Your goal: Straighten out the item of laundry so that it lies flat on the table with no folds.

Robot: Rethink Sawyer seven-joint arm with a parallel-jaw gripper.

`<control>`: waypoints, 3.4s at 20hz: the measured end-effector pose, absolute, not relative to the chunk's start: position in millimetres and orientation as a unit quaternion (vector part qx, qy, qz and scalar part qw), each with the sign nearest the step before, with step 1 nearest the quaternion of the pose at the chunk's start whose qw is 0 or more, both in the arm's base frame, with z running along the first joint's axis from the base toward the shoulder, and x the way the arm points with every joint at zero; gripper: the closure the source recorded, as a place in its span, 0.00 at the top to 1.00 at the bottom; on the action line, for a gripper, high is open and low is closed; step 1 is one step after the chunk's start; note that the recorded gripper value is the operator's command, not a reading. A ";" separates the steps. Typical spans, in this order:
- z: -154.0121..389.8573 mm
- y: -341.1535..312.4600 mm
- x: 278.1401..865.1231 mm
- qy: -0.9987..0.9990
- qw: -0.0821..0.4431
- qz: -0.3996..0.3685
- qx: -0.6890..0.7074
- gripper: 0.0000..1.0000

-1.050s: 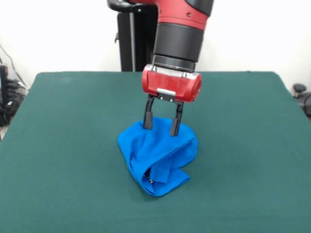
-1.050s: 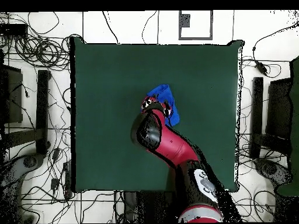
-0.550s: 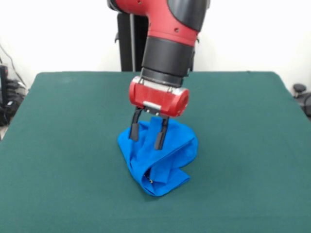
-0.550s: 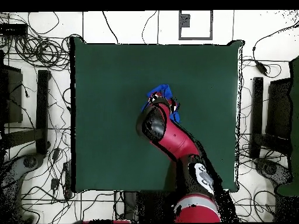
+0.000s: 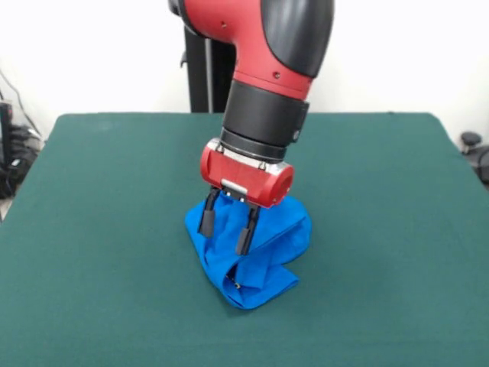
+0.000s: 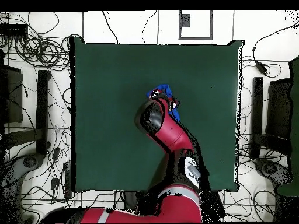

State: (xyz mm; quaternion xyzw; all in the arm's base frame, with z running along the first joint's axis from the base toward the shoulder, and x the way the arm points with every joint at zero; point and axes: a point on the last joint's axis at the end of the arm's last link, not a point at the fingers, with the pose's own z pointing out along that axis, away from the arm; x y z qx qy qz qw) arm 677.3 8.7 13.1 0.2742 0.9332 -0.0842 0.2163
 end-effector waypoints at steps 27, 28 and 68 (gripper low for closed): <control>22.7 36.3 700.2 0.932 0.208 -0.085 0.283 1.00; 21.3 35.2 701.4 0.932 0.208 -0.086 0.283 1.00; -14.8 24.3 719.6 0.924 0.160 -0.131 0.322 1.00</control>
